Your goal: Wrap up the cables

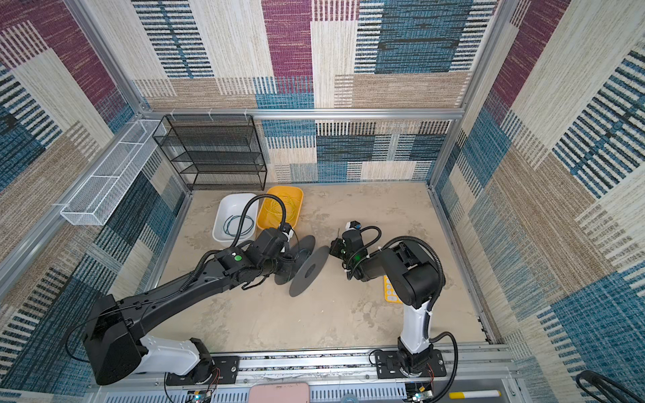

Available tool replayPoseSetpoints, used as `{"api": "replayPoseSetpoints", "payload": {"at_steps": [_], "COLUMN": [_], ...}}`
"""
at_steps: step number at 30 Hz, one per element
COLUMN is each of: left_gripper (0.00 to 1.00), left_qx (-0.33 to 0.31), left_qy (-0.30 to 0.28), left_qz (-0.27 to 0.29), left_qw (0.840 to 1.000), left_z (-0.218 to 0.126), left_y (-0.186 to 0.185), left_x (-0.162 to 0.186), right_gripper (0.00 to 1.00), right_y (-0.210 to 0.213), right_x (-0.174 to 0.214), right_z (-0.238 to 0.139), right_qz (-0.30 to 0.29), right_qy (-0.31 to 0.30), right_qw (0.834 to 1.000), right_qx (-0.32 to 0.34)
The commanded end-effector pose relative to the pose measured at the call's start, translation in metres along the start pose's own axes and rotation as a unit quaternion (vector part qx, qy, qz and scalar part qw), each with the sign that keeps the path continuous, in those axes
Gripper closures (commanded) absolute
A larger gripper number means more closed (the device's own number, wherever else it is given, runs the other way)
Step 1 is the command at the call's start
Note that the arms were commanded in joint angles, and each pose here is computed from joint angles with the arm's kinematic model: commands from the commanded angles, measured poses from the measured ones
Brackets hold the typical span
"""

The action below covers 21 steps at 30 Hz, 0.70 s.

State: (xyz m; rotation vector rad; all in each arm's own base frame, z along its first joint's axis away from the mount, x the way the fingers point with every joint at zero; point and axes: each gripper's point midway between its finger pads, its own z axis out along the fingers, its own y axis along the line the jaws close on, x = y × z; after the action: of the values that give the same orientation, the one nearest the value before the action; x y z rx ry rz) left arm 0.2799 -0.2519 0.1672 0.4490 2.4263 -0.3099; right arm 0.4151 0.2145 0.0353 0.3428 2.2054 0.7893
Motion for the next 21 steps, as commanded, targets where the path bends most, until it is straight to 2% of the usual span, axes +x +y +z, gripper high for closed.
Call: {"api": "replayPoseSetpoints", "payload": {"at_steps": [1,10,13,16,21], "left_gripper": [0.66,0.6,0.6,0.6,0.57], "left_qx": [-0.003,0.021,0.036,0.008,-0.005], "left_qy": [-0.005,-0.039,-0.017,0.011,0.029], "left_qz": [0.007,0.001,-0.002,-0.006,-0.014], "left_qw": [1.0,0.999,0.999,1.0,0.999], "left_z": [-0.006,-0.029,-0.021,-0.015,-0.026], "left_y": [0.002,-0.002,-0.008,0.003,0.013], "left_x": [-0.002,-0.015,-0.004,0.013,0.027], "right_gripper": [1.0,1.0,1.0,1.0,1.0], "right_y": [0.002,0.004,0.005,0.007,0.007], "right_x": [-0.006,-0.006,-0.007,-0.009,-0.01], "right_z": [0.001,0.005,0.005,0.005,0.005], "right_qz": [-0.007,-0.006,-0.009,-0.013,-0.013], "right_qy": [-0.01,-0.007,-0.006,-0.007,-0.007], "right_qw": [1.0,1.0,1.0,1.0,1.0], "right_qx": [0.003,0.003,0.004,0.002,0.004]}}
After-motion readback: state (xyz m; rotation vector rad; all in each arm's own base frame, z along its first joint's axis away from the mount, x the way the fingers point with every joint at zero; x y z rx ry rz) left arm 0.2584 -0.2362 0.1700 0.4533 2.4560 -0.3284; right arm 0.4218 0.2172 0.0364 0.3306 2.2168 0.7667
